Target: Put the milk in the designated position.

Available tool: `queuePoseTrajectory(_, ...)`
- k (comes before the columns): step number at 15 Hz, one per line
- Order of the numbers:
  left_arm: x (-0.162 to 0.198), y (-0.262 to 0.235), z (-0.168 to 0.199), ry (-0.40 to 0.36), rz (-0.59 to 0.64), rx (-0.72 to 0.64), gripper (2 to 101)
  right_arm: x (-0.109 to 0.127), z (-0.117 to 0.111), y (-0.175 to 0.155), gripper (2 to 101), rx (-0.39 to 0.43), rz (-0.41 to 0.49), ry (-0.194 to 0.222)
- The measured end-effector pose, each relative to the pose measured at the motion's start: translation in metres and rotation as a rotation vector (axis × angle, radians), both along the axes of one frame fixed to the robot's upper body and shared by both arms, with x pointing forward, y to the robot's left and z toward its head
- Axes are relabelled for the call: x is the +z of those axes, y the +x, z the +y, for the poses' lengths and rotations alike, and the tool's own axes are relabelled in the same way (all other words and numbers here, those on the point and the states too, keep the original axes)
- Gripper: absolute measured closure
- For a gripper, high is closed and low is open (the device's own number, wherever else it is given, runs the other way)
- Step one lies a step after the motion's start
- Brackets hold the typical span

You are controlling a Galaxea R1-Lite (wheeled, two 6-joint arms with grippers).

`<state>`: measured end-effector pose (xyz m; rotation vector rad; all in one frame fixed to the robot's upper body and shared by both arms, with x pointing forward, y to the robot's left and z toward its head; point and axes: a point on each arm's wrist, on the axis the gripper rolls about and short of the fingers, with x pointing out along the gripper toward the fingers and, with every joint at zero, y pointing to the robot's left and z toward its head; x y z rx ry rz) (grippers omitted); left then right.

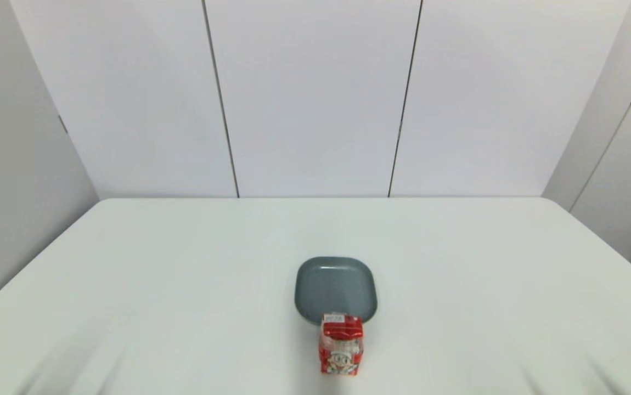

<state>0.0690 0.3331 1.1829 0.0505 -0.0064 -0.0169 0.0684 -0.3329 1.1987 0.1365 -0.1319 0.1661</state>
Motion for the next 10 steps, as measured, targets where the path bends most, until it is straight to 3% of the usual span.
queuePoseTrajectory(2, 0.000, 0.000, 0.000, 0.000, 0.000, 0.000, 5.3, 0.000, -0.002, -0.001, 5.2, -0.084, -0.008, 0.000)
queuePoseTrajectory(4, 0.000, 0.000, 0.000, 0.000, 0.000, 0.000, 5.3, -0.010, -0.004, 0.000, 5.2, -0.171, 0.078, 0.009)
queuePoseTrajectory(8, 0.000, 0.000, 0.000, 0.000, 0.000, 0.000, 5.3, -0.015, -0.004, 0.001, 5.2, -0.183, 0.128, 0.035)
queuePoseTrajectory(10, 0.000, 0.000, 0.000, 0.000, 0.000, 0.000, 5.3, -0.017, -0.005, 0.001, 5.2, -0.205, 0.153, 0.072)
